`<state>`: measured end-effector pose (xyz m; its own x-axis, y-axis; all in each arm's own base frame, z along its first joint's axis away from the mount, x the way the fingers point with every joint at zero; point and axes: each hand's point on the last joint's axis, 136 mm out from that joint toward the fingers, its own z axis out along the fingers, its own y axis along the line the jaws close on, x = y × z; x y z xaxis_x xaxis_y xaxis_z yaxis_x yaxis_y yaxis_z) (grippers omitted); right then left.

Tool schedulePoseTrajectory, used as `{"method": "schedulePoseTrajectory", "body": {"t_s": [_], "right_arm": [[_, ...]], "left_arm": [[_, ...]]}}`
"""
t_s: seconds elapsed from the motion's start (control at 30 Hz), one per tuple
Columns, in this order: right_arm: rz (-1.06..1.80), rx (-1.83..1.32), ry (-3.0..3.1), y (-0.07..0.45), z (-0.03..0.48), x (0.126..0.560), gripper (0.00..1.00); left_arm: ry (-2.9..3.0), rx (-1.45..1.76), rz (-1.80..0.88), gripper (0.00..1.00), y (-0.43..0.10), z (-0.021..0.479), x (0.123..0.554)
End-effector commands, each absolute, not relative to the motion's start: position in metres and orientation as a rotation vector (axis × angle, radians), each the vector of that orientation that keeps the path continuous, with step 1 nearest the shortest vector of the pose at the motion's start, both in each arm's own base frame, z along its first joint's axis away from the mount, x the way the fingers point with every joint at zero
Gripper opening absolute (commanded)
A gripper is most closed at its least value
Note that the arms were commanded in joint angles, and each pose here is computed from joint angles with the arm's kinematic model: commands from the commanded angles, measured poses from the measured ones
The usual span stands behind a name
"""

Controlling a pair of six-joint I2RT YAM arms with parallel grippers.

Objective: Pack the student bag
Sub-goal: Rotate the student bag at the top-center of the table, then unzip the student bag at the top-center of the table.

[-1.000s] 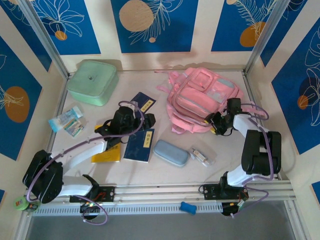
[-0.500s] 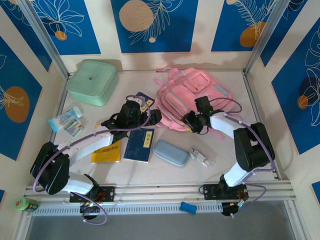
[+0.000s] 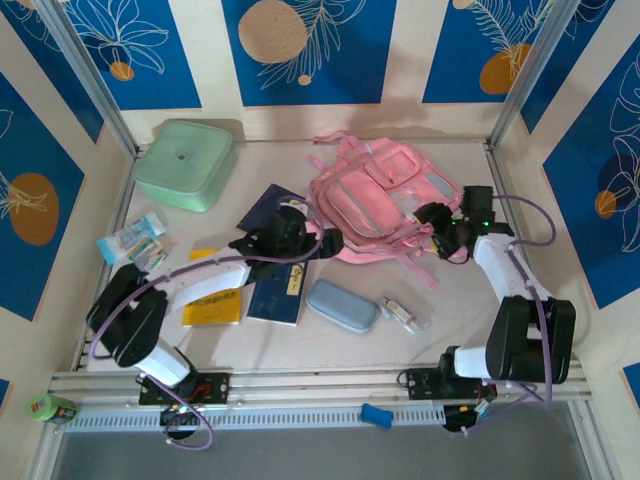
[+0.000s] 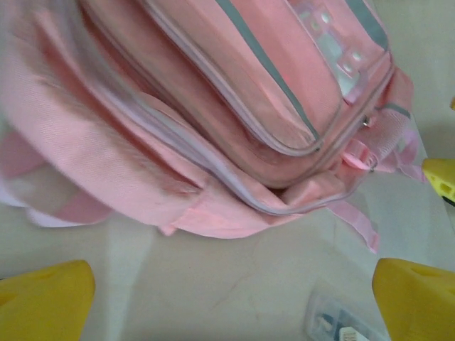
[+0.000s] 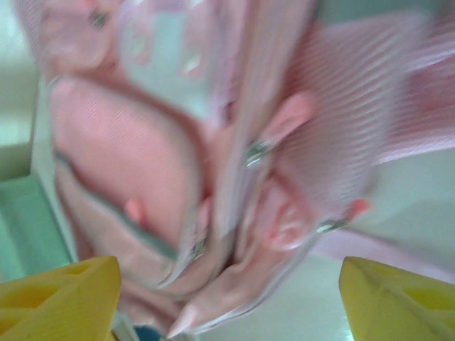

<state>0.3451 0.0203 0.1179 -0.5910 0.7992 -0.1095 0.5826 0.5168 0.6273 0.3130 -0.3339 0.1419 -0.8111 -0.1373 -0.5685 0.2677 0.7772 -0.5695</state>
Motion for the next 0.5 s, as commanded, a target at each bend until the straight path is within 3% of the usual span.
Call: {"method": "schedulePoseTrajectory", "body": {"t_s": [0.0, 0.2, 0.47], "right_arm": [[0.818, 1.173, 2.469, 0.015, 0.095, 0.339, 0.82], [0.823, 1.221, 2.487, 0.004, 0.071, 0.373, 0.75], [0.817, 1.221, 2.474, -0.009, 0.057, 0.389, 0.39]], "left_arm": [[2.328, 0.110, -0.997, 0.99, -0.369, 0.151, 0.317], [2.354, 0.134, -1.001, 0.99, -0.392, 0.124, 0.328], [2.391, 0.187, -0.941, 1.00, -0.408, 0.092, 0.344]]}}
